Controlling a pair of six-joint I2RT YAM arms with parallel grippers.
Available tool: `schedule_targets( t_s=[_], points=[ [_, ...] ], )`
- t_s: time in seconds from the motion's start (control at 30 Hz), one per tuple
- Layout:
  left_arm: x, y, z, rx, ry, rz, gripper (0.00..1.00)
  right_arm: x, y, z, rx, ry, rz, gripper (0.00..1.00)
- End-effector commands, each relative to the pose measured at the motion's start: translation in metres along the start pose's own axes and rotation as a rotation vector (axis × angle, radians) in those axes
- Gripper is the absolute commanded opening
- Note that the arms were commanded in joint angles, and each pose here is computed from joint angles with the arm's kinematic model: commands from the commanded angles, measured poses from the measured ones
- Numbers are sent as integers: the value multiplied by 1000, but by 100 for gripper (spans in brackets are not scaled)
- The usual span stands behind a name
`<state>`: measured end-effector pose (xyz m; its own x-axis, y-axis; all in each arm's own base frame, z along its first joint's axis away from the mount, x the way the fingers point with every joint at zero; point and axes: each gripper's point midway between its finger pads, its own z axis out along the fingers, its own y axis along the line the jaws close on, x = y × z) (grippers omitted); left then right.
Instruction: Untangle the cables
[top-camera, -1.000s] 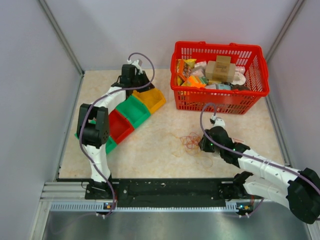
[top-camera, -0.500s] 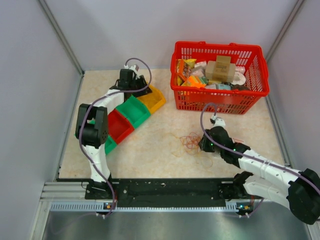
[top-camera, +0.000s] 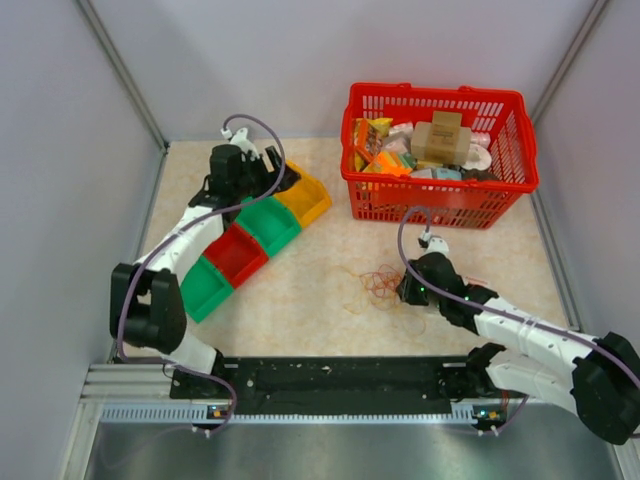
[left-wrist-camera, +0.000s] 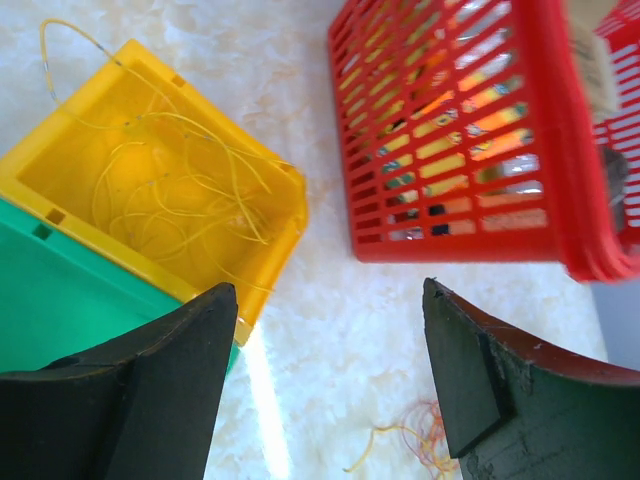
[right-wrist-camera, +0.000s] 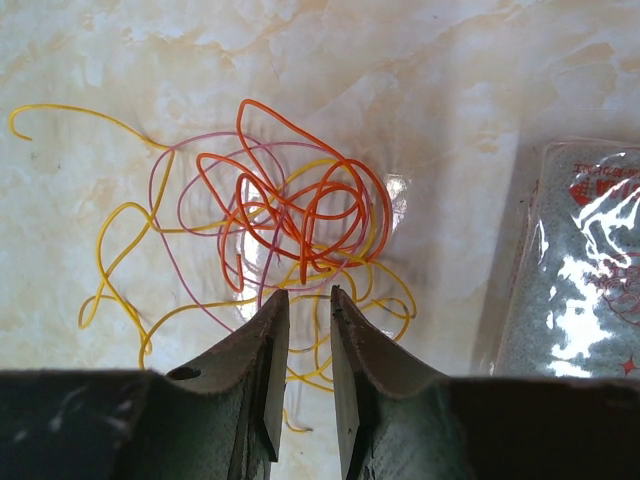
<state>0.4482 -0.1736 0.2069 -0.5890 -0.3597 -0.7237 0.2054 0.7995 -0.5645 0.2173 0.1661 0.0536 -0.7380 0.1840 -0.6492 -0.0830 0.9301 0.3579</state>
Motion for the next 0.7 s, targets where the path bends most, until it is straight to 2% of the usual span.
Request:
schedule_targets(
  t_s=[0.0, 0.1, 0.2, 0.33, 0.43, 0.53, 0.67],
  points=[
    [-13, -32, -37, 114, -92, 10, 79, -22, 13, 1, -25, -44, -1, 23],
    [-9, -36, -50, 132, -93, 23, 79, -21, 14, 3, -27, -40, -3, 23],
    [-4, -40, -50, 155, -65, 37, 72, -19, 14, 5, -34, -36, 0, 24],
    [14, -36, -30, 132, 25, 64, 66, -18, 14, 5, -37, -35, 1, 24],
    [30, -28, -8, 73, 77, 91, 55, -16, 14, 4, -41, -30, 3, 23],
    [50, -18, 18, 18, 129, 130, 51, -16, 13, 2, -44, -37, 7, 24],
    [64, -5, 42, -114, 189, 286, 46, -17, 12, 0, -41, -40, 4, 24]
  ],
)
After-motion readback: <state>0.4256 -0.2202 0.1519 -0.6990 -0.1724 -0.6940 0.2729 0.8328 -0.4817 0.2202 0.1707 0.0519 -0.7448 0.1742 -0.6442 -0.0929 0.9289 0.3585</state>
